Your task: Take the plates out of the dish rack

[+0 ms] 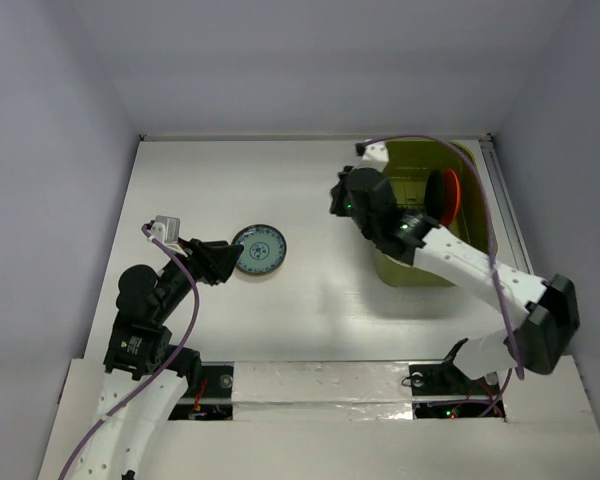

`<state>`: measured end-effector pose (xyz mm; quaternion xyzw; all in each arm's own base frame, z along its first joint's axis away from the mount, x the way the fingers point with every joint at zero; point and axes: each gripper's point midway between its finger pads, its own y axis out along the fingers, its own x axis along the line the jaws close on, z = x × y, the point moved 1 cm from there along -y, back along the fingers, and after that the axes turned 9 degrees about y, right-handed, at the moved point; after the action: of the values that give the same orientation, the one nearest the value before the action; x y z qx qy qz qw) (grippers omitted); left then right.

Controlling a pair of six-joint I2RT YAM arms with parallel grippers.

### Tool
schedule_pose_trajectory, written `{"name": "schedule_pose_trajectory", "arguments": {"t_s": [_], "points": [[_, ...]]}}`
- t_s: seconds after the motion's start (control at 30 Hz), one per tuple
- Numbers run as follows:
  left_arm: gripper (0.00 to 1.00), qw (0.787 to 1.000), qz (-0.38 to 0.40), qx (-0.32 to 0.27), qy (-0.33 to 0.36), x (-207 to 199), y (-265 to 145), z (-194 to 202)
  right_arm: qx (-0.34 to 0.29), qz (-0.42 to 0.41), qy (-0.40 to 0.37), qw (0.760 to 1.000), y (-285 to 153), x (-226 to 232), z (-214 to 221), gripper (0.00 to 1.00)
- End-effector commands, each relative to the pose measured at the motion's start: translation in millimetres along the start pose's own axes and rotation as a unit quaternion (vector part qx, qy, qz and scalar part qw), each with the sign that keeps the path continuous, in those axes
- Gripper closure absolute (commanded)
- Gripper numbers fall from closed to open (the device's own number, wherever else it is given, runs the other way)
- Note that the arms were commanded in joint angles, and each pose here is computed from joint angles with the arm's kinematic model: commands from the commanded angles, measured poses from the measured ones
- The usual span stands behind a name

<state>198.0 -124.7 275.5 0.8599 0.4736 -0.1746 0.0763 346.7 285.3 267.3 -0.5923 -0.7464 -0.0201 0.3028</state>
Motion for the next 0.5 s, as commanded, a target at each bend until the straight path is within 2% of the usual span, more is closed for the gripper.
{"name": "schedule_pose_trajectory", "arguments": {"t_s": [0.0, 0.03, 0.17, 0.23, 0.27, 0.37, 0.4, 0.47], "points": [[0.54, 1.0, 0.015, -0.026, 0.008, -7.3, -0.4, -14.5, -0.076, 0.207, -0.08, 0.972, -27.0, -101.2, -47.0, 1.0], [0.54, 0.999, 0.016, -0.028, 0.009, -7.8, -1.2, -15.2, -0.086, 0.249, -0.076, 0.962, -30.2, -132.9, -61.2, 1.0], [0.54, 0.999, 0.016, -0.029, 0.01, -8.2, -1.8, -15.7, -0.085, 0.326, -0.074, 0.939, -45.5, -199.2, -80.6, 0.98], [0.54, 0.999, 0.02, -0.027, 0.009, -9.9, -1.6, -14.3, -0.081, 0.356, -0.083, 0.927, -47.8, -217.7, -83.1, 0.88], [0.54, 0.999, 0.02, -0.027, 0.01, -9.9, -1.6, -14.3, -0.077, 0.37, -0.086, 0.922, -49.2, -224.7, -84.7, 0.77], [0.54, 0.999, 0.02, -0.027, 0.009, -9.5, -1.3, -14.2, -0.068, 0.403, -0.094, 0.908, -46.1, -248.7, -94.4, 0.56], [0.54, 0.999, 0.019, -0.027, 0.01, -9.2, -1.3, -14.3, -0.066, 0.418, -0.096, 0.901, -47.2, -261.9, -101.6, 0.55], [0.54, 0.999, 0.024, -0.024, 0.01, -11.4, -1.3, -13.4, -0.05, 0.418, -0.098, 0.902, -36.0, -271.6, -107.8, 0.55]]}}
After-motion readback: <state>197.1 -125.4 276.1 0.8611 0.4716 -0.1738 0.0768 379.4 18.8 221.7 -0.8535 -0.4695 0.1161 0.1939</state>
